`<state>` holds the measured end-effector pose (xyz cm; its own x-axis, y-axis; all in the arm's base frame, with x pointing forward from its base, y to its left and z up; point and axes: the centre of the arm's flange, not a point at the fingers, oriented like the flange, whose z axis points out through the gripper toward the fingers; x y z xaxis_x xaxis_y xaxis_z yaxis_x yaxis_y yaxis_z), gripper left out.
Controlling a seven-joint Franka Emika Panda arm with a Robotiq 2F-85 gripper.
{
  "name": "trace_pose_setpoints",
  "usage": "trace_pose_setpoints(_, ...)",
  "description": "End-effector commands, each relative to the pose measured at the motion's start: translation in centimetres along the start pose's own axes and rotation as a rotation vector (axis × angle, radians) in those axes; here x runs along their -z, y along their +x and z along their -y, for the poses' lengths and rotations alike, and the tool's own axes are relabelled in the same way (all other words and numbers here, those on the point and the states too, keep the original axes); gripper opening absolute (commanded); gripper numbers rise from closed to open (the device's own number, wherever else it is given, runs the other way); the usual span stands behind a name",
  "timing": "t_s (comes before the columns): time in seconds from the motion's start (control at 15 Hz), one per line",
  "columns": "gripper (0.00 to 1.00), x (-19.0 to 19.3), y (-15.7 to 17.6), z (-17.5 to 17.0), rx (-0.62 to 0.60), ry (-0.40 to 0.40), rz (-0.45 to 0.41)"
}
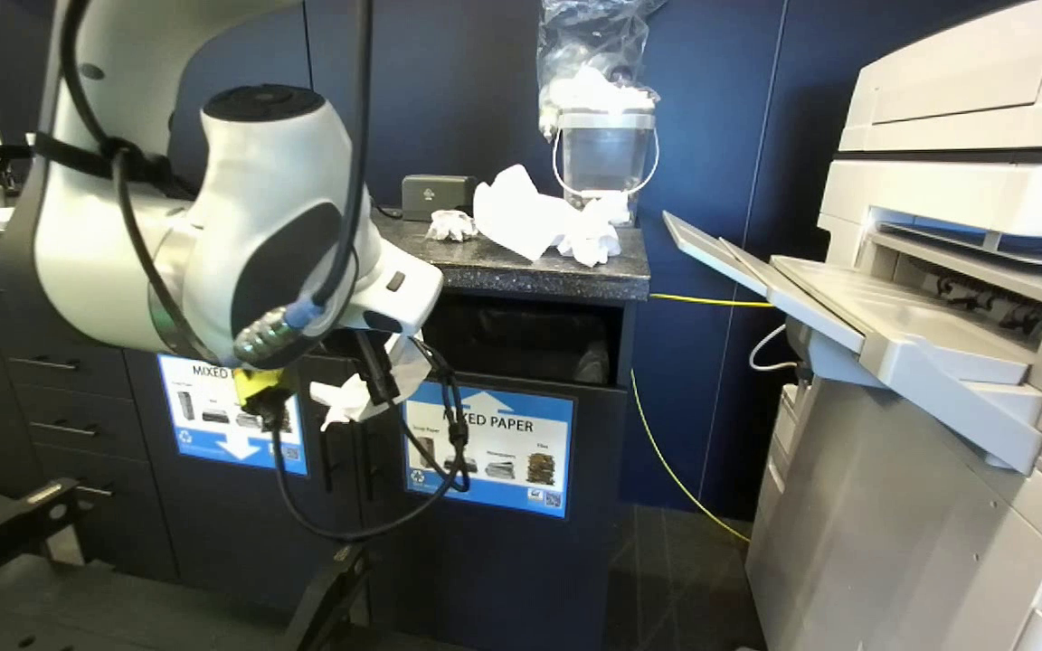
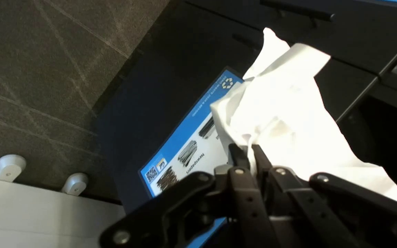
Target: Throw some of the papers on the countertop into the trash can on the right
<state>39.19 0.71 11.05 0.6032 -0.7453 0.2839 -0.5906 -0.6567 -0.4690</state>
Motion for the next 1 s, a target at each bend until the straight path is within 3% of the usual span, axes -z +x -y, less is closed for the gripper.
trace_pose_setpoints(0.0, 0.09, -2.4, 3.4, 0.4, 0.164, -0.025, -0.045)
trace_pose_setpoints(0.2, 0.09, -3.2, 6.2, 2.0, 0.290, -0.064, -0.074)
trace_pose_setpoints(0.53, 0.09, -4.6, 10.5, 5.5, 0.450, -0.061, -0.167)
trace_pose_setpoints(0.93, 0.09, -9.0, 12.9, 8.3, 0.625, -0.093, -0.281)
